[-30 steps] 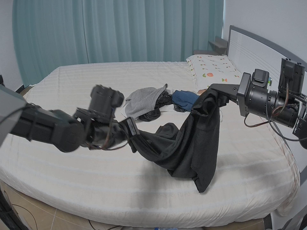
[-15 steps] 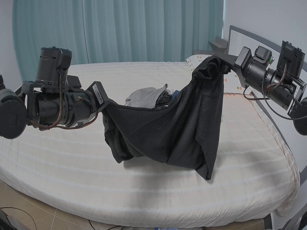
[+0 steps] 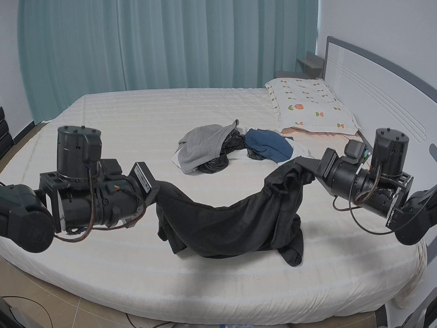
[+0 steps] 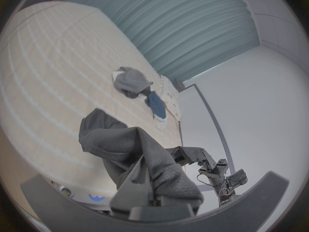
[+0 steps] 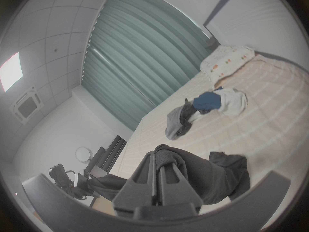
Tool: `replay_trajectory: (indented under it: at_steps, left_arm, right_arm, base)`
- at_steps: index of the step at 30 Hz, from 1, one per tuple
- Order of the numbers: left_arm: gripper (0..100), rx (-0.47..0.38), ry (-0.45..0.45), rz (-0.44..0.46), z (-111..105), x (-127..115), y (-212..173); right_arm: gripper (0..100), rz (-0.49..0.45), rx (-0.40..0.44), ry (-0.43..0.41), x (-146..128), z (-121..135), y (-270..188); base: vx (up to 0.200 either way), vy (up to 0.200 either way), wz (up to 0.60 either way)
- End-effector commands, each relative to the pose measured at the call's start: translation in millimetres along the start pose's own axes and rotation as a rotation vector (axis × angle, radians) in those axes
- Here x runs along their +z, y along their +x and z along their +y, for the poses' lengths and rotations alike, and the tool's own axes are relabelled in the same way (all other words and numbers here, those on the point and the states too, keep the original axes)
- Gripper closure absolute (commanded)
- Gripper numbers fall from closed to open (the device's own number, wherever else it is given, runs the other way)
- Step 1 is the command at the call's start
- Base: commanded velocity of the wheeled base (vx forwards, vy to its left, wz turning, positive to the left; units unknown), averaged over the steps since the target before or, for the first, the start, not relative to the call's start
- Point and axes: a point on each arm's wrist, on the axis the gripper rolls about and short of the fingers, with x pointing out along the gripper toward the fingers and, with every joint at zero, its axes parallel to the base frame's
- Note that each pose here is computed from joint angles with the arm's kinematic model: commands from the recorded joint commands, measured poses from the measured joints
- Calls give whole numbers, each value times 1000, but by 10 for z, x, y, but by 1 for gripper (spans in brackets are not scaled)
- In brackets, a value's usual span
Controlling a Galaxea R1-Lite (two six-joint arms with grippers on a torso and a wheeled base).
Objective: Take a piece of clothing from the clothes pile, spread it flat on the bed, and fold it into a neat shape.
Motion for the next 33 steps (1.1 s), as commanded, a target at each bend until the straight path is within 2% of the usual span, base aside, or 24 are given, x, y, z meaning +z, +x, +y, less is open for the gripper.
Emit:
replay_trajectory:
  at_steps: [1,9,15,25,33]
  left_arm:
    - [100,64,-45,58,216,-98,201]
    - [100,79,-83,76,274,-162,167]
    - [100,67,-79,75,250,-180,107]
    - [100,51,-92,47,200,-133,80]
    - [100,35,-159,21,182,-27,69]
  right_arm:
    - [100,87,-60,19,-310,-191,146]
    - [100,89,-60,20,-314,-193,72]
    - [100,88,-55,19,-312,-177,65]
    - [100,91,-60,19,-324,-190,71]
    - [100,89,-60,15,-321,-184,35]
  base:
    - [0,0,0]
    - [0,0,0]
    - [-200,0,0]
    - [0,0,0]
    - [0,0,0]
